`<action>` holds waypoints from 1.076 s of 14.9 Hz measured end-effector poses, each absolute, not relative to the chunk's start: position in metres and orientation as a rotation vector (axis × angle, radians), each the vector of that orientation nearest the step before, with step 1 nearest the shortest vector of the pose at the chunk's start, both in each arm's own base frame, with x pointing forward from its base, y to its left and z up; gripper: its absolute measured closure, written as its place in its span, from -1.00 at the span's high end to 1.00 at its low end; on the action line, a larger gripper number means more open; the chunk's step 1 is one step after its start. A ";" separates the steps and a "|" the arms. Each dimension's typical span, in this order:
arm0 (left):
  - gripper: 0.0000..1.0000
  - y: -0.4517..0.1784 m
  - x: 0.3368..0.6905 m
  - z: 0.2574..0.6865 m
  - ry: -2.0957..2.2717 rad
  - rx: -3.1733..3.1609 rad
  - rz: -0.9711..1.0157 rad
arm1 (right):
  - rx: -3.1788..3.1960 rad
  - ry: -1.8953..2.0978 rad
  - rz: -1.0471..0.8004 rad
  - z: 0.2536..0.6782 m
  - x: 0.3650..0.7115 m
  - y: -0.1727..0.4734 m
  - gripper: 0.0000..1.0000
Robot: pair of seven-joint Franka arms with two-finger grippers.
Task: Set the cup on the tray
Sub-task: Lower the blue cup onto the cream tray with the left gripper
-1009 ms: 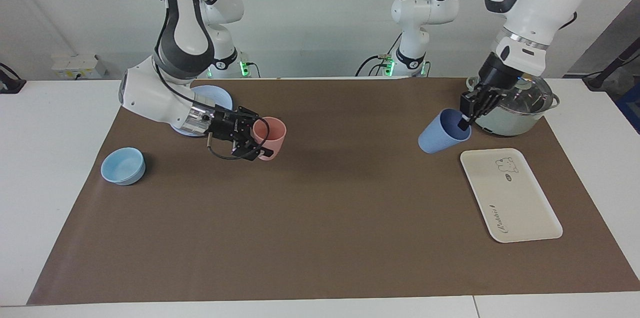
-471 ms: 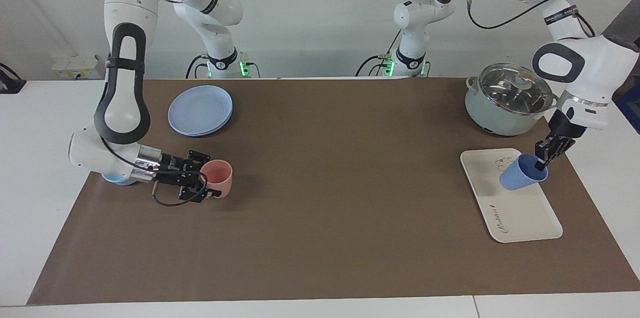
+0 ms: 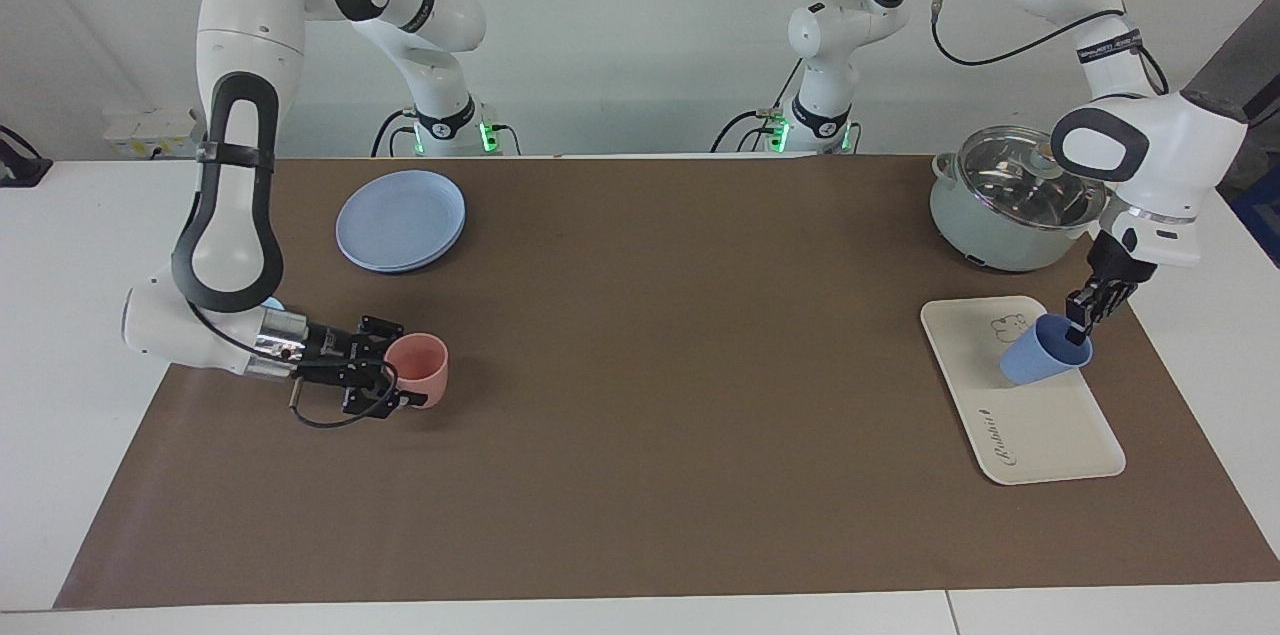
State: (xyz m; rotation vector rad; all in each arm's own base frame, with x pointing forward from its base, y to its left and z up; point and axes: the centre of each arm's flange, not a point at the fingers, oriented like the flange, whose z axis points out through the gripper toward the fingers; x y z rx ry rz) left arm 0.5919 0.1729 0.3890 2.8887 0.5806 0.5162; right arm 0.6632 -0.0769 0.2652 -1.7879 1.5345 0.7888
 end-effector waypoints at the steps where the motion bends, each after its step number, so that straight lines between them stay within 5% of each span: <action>1: -0.33 0.172 0.592 0.389 0.583 2.887 0.516 | -1.779 1.544 0.783 0.264 0.662 -0.087 0.60; 7: 0.98 0.165 0.599 0.433 0.532 2.876 0.479 | -1.795 1.536 0.727 0.268 0.662 -0.110 0.60; 11: 1.00 0.118 0.600 0.501 0.279 2.994 0.372 | -1.933 1.511 0.603 0.270 0.666 -0.117 1.00; 16: 1.00 0.003 0.580 0.530 -0.036 3.028 0.195 | -2.127 1.393 0.466 0.290 0.663 -0.139 1.00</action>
